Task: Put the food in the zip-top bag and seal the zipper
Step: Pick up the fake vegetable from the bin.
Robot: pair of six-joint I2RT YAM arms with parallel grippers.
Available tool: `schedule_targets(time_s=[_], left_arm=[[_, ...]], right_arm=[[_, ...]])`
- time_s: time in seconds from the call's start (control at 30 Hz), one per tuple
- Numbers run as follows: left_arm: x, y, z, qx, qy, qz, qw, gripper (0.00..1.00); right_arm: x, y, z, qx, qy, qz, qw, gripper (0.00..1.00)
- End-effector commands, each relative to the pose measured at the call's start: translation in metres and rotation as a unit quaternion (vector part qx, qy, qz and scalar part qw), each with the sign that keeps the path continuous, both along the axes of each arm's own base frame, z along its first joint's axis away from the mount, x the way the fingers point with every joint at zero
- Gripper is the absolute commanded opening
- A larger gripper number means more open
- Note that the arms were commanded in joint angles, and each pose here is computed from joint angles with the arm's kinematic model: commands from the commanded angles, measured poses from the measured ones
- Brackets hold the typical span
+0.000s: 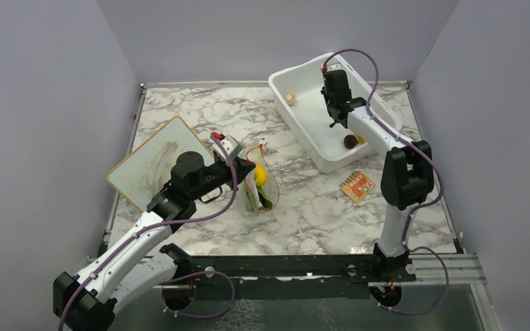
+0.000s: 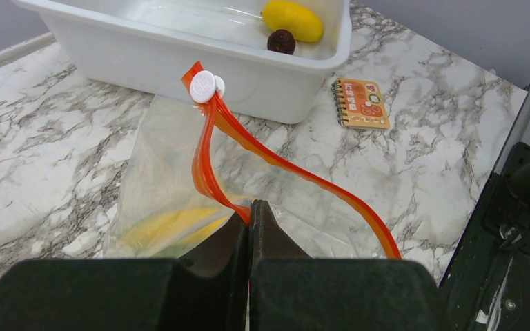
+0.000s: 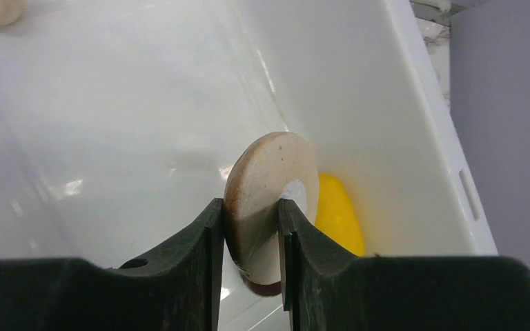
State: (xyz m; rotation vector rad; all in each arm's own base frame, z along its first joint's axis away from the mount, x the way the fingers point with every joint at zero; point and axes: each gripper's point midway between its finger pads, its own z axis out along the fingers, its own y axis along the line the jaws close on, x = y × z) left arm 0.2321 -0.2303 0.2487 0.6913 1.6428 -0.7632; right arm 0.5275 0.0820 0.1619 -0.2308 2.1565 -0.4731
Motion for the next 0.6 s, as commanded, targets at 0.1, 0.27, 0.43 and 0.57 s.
schedule_targets(time_s=[0.1,0.27,0.43,0.57], left_arm=[[0.002,0.001,0.025,-0.024,-0.034,0.006,0.999,0.00],[0.001,0.001,0.024,-0.024,-0.031,0.005,0.999,0.00],[0.001,0.002,0.026,-0.027,-0.034,0.008,0.999,0.00],[0.002,0.002,0.024,-0.026,-0.031,0.008,0.999,0.00]], right_arm=[[-0.053,0.053,0.032,0.148,0.008,0.071,0.986,0.10],[-0.097,0.087,0.066,0.227,0.005,0.141,0.964,0.10],[-0.153,0.114,0.103,0.317,0.005,0.228,0.921,0.10],[-0.202,0.137,0.117,0.397,0.024,0.300,0.867,0.10]])
